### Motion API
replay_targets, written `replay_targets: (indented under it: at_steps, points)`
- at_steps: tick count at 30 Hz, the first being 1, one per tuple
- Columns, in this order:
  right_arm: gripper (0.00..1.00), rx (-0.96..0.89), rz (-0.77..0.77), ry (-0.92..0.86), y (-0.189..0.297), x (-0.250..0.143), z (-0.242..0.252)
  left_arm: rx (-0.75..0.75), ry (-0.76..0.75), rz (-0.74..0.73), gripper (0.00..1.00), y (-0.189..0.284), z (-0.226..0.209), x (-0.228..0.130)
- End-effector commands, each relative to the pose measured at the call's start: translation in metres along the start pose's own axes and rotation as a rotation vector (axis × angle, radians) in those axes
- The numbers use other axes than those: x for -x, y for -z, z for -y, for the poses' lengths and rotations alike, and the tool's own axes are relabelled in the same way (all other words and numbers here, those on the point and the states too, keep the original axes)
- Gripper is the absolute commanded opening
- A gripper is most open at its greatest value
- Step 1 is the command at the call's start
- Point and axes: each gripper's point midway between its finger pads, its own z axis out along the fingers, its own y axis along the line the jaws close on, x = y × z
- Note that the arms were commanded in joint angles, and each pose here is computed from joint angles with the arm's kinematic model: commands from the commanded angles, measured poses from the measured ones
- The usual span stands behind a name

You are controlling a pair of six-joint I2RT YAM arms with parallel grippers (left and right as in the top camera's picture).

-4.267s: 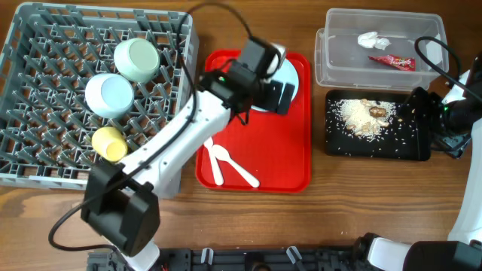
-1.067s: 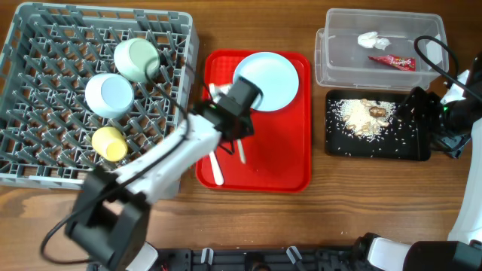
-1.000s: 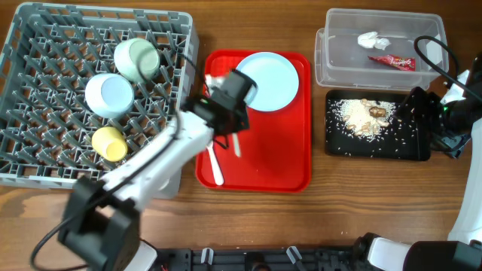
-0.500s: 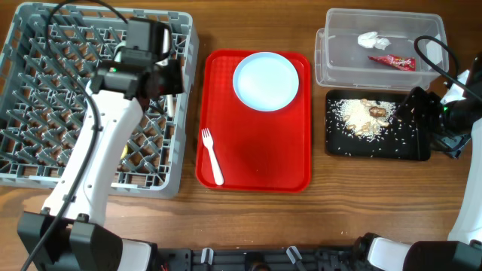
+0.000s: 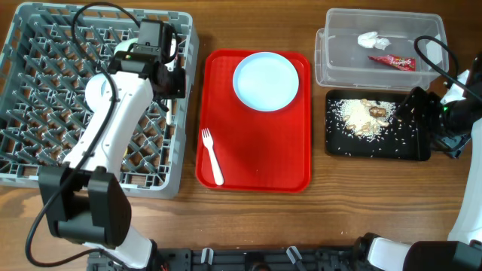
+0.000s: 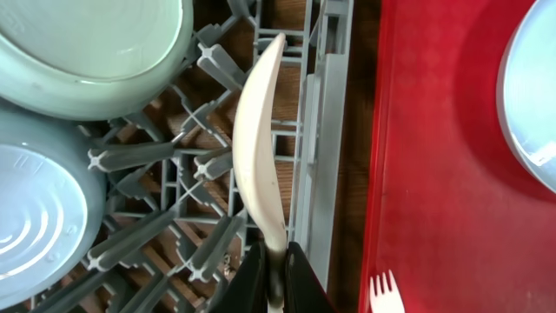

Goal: Sort waste into correct bins and load items into the dishwasher rack
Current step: 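Carry the white spoon to the dish rack and drop it in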

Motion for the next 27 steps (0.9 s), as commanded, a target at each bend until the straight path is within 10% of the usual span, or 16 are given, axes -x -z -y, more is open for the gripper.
replay_targets:
  at_steps: [1, 9, 15, 19, 27]
  points:
    - [1.0, 0.025, 0.031, 0.022, 0.01, 0.002, -0.004, 0.014, -0.014, 0.013, 0.04, -0.002, -0.003, 0.006]
    - [1.0, 0.025, 0.032, 0.022, 0.01, 0.002, -0.004, 0.014, -0.013, 0.02, 0.08, -0.003, -0.003, 0.008]
    - [1.0, 0.025, 0.031, 0.022, 0.01, 0.002, -0.004, 0.013, -0.012, 0.02, 0.4, -0.002, -0.003, 0.008]
    - [1.0, 0.025, 0.032, 0.022, 0.01, 0.002, -0.004, 0.008, -0.004, 0.027, 0.43, 0.0, -0.003, 0.009]
    - [1.0, 0.025, 0.032, 0.023, 0.01, 0.002, -0.004, -0.25, 0.125, 0.078, 0.5, 0.052, 0.058, 0.008]
